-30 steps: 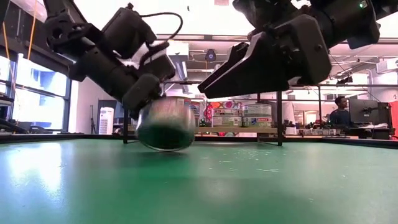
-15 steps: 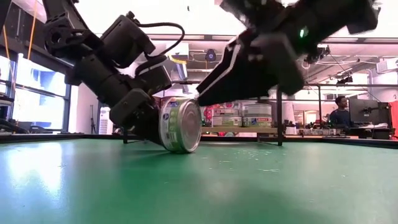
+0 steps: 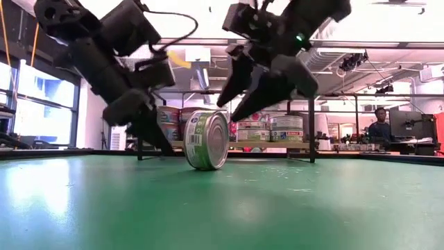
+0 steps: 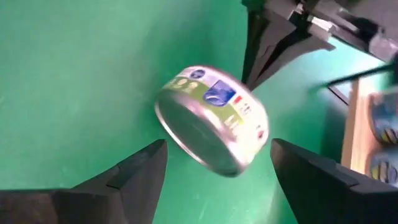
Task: Stack canned seafood by type on shelf
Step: Stack the green white tuna can on top of the other green white tuna can on the shelf
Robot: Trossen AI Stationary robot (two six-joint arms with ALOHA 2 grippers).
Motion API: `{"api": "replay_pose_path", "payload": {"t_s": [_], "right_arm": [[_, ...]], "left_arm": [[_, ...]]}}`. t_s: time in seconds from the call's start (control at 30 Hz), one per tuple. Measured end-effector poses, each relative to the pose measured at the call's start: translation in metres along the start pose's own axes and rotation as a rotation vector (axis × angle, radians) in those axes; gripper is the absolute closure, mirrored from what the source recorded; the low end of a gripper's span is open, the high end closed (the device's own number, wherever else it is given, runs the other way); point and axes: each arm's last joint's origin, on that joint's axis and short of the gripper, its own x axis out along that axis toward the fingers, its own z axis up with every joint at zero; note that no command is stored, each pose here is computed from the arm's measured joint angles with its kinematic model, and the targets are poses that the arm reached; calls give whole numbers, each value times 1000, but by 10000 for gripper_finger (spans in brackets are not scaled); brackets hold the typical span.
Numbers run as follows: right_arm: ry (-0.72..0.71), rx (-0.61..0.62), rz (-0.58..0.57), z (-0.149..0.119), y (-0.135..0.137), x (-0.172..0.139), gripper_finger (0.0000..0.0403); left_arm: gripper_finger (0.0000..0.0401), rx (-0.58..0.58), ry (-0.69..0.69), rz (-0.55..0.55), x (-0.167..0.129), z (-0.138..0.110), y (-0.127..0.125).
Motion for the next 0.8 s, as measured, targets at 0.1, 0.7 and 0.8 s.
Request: {"api": "replay_pose_path", "payload": {"t_s": [0.1, 0.7, 0.8], "right_arm": [[-13, -64, 105, 3, -23, -2, 121], [-182, -184, 288, -14, -47, 43, 126], [-168, -131, 298, -15, -45, 47, 153]], "left_arm": [[401, 10, -64, -19, -3, 6, -5], [401, 43, -199, -40, 10, 14, -12], [401, 41, -150, 4, 3, 12, -9]]}}
